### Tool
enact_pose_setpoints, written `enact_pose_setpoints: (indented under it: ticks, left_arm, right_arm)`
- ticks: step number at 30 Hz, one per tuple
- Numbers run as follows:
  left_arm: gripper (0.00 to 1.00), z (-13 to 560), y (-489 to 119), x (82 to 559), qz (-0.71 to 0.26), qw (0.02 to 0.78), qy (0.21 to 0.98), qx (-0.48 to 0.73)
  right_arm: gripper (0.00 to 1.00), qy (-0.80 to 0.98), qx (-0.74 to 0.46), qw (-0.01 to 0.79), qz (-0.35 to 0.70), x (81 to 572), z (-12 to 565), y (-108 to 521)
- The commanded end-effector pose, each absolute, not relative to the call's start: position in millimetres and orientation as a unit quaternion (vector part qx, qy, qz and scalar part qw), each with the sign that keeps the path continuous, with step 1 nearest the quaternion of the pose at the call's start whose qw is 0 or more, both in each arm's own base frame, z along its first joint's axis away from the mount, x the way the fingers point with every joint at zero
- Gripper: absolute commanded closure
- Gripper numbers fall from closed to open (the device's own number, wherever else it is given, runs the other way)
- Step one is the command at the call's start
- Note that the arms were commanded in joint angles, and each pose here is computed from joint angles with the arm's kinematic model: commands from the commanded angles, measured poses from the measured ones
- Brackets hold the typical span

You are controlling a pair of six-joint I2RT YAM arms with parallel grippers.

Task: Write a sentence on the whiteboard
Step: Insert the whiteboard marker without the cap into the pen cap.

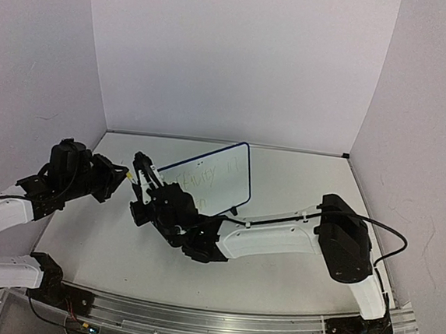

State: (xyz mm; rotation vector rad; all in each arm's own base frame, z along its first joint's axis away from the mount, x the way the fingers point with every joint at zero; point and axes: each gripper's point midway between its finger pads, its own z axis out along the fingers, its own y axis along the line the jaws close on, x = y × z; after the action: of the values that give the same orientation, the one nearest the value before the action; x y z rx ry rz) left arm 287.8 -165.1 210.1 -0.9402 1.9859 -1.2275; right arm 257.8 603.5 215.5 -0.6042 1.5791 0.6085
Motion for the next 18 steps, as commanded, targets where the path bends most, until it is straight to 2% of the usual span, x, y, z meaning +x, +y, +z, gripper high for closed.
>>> enact_pose_setpoints:
  ticks: [1, 18]
  left_arm:
    - [1.0, 252.0, -213.0, 255.4, -0.553, 0.247, 0.759, -0.24]
    - [1.0, 248.5, -203.7, 253.3, -0.533, 0.265, 0.766, -0.243]
  right_arm:
    - [1.0, 0.683, -0.263, 0.624, 0.272, 287.7, 212.3, 610.0]
    - [1.0, 0.679, -0.254, 0.63, 0.279, 294.4, 226.0, 602.6]
